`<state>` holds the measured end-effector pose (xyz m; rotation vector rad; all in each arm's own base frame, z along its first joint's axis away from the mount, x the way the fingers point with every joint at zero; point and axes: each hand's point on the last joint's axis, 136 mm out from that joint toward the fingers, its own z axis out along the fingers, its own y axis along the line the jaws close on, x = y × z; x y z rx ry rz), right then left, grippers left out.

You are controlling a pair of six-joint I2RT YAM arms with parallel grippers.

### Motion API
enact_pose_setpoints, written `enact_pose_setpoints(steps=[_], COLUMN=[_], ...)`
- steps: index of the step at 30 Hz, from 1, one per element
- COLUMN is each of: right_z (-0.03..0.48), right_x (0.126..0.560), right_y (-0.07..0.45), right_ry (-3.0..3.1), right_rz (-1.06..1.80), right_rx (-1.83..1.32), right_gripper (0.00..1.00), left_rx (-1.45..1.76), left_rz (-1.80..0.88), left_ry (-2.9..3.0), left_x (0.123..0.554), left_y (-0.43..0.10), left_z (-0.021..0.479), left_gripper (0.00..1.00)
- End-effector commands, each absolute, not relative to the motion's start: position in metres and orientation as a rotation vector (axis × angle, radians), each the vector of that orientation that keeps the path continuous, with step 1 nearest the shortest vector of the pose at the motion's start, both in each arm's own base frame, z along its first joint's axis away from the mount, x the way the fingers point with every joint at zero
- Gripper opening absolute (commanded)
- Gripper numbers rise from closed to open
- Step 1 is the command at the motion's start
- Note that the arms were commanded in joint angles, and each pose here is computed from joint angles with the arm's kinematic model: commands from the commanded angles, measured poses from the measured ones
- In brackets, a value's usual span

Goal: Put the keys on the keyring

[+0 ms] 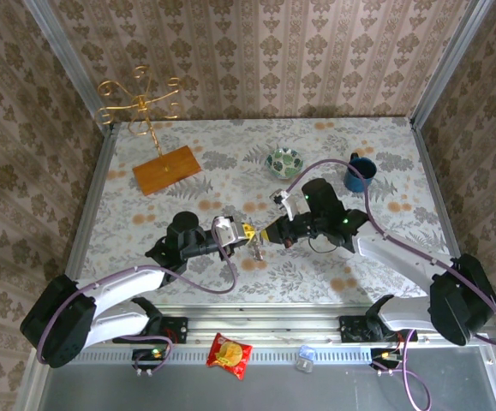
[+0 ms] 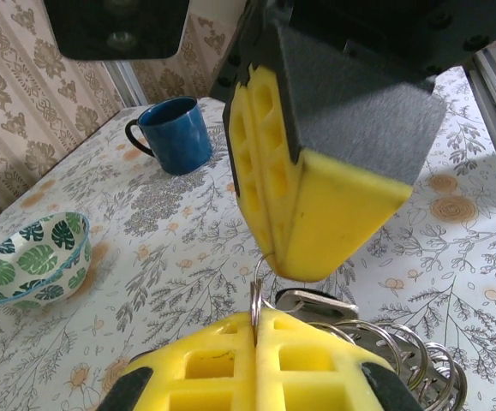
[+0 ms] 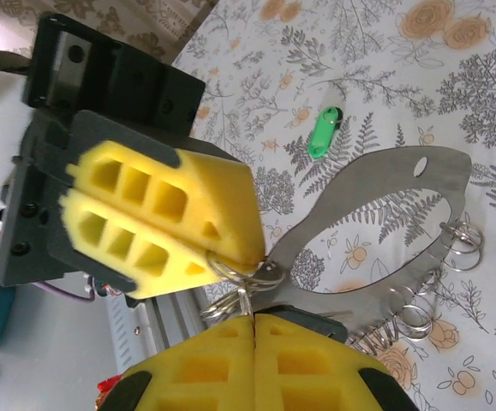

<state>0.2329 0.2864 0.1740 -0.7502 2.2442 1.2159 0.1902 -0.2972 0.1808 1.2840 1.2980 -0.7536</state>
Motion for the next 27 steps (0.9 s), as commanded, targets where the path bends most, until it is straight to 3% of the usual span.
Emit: enact_pose_setpoints(steps=[1, 8, 11, 16, 22, 27], right_z=[0.169, 0.180, 0.184, 0.188, 0.195, 0.194], right_x=[0.236, 0.239, 0.243, 0.248, 0.235, 0.239], right_y=[0.293, 0.292, 0.284, 0.276, 0.285, 0.291], right_ry=[2.283, 2.238, 2.183, 1.933, 1.649, 1.637], right_rz=[1.275, 1.282, 1.214, 1.015, 0.915, 0.920], right_rx=[-0.755, -0.768, -0.777, -0.933, -1.191, -1.225], right_gripper=[0.00, 0.01, 0.29, 0.42, 0.41, 0.32], left_rx=[1.272, 1.281, 1.277, 1.232, 1.196, 1.190], left_rz=[-0.768, -0.753, -0.761, -0.810, -0.861, -0.893], left_ry=[1.247, 1.260, 1.257, 1.241, 1.230, 1.211], left_x=[0.189, 0.189, 0.189, 0.188, 0.187, 0.185], left_y=[-0.302, -0.303, -0.304, -0.304, -0.305, -0.306], left_z=[0.193, 0.187, 0.187, 0.193, 0.199, 0.202], left_gripper=[0.00, 0.00, 0.00, 0.00, 0.00, 0.00])
